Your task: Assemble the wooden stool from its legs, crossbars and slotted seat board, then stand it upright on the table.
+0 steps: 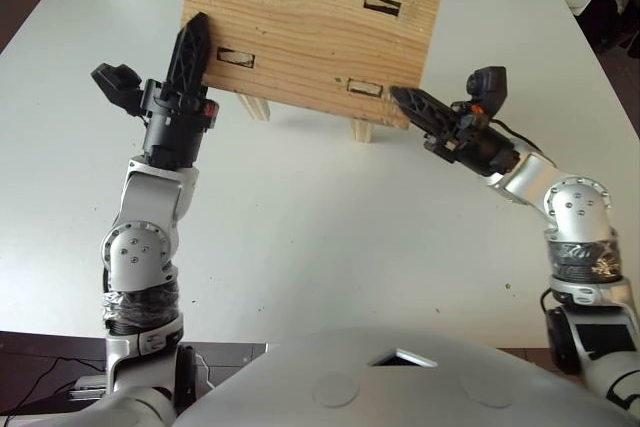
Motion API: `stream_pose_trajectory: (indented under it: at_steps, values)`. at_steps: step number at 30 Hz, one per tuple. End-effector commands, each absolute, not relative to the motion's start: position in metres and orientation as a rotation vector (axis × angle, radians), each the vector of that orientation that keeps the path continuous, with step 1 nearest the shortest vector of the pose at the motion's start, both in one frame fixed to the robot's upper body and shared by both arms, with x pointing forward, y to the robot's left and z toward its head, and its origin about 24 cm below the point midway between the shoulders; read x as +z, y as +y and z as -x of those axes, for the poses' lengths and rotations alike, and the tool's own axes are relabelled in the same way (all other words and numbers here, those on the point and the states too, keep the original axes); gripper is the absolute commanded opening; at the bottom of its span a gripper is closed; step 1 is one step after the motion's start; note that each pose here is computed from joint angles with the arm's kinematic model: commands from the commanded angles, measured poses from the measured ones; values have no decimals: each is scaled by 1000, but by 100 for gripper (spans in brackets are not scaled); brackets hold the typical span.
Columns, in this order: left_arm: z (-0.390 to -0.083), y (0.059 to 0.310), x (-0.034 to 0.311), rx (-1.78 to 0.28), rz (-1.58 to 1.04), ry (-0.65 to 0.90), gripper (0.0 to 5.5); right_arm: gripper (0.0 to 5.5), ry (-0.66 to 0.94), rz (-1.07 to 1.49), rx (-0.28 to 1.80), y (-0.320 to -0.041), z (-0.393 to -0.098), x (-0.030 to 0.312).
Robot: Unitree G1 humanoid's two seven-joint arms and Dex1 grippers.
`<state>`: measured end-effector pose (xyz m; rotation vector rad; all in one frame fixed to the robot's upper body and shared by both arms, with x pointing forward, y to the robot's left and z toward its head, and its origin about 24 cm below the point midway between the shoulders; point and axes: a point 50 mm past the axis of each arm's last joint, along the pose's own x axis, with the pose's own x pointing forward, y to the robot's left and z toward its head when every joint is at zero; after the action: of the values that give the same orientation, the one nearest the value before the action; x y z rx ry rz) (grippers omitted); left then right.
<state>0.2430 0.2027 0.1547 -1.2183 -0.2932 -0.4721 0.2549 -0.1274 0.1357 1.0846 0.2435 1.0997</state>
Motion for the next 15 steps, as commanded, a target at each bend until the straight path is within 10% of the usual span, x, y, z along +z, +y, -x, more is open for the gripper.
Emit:
stream_pose_trajectory:
  at_steps: [1,15]
  values:
    - [-253,198,178,169,1650,-27,156,139,-175,-1754,302,-162,-292,254]
    - [-268,183,148,382,1588,239,131,130,134,-1578,-184,-162,-304,187]
